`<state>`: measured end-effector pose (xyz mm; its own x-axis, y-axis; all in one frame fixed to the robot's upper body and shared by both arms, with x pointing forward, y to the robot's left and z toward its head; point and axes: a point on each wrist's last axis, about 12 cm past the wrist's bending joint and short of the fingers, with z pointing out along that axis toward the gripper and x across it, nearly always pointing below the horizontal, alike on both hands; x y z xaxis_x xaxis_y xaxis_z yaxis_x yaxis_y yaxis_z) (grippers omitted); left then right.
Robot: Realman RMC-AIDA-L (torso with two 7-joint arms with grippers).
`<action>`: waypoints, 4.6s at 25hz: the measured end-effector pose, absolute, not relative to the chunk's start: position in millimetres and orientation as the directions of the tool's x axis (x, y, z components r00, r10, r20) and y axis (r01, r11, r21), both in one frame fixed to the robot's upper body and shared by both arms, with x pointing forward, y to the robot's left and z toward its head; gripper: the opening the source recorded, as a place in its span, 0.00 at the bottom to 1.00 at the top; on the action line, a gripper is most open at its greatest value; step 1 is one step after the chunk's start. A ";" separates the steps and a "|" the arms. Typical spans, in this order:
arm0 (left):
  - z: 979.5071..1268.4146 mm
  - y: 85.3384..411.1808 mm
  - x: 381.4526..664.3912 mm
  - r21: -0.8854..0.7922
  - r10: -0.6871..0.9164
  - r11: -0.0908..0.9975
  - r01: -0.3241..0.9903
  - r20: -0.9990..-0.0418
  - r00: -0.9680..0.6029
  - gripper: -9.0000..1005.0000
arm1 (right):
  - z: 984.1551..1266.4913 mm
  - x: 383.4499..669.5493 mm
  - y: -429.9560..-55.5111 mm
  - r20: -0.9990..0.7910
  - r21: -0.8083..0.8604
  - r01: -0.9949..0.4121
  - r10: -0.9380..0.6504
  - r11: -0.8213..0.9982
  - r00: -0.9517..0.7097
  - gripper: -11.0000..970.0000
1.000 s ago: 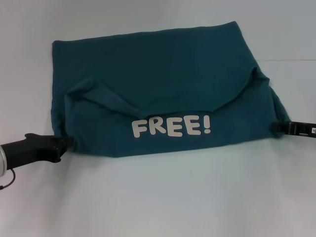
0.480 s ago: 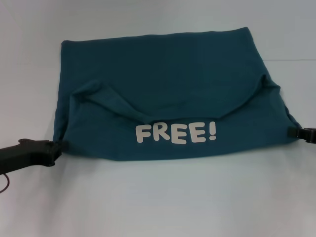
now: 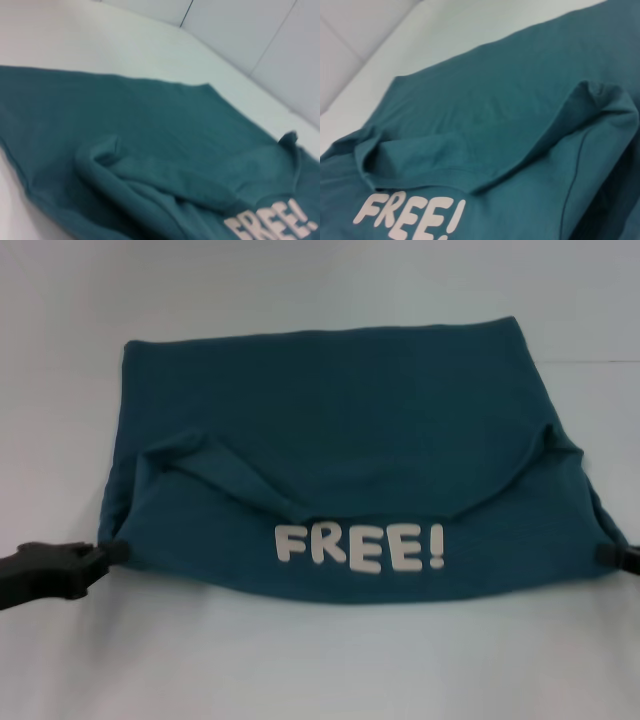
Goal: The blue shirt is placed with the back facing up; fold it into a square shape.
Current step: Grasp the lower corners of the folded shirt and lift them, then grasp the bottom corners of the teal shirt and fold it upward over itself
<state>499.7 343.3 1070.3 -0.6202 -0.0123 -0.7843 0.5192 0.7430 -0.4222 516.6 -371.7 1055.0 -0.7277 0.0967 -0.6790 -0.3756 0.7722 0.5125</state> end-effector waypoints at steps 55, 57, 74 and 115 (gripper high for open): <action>1084.1 357.7 476.2 -0.659 -0.145 0.553 0.510 -0.679 -0.719 0.01 | 1081.9 465.8 -405.4 -0.765 0.510 -0.543 0.064 0.667 -0.641 0.05; 1089.6 356.6 497.3 -0.645 -0.167 0.575 0.503 -0.695 -0.700 0.01 | 1084.8 486.8 -403.2 -0.780 0.482 -0.524 0.072 0.702 -0.621 0.05; 1087.3 329.2 610.3 -0.479 -0.238 0.836 0.269 -0.758 -0.608 0.01 | 1090.5 624.2 -340.8 -0.833 0.277 -0.374 0.027 0.885 -0.553 0.05; 1074.8 304.6 636.0 -0.302 -0.166 0.939 0.162 -0.814 -0.557 0.09 | 1093.1 666.8 -294.9 -0.874 0.039 -0.319 -0.122 0.947 -0.470 0.06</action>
<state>636.0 304.6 1074.8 -0.5566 -0.1656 -0.8141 0.1621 0.9395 -0.3019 666.8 -294.9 1093.1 -0.4695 -0.1220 -0.8745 -0.3192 0.9469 0.0393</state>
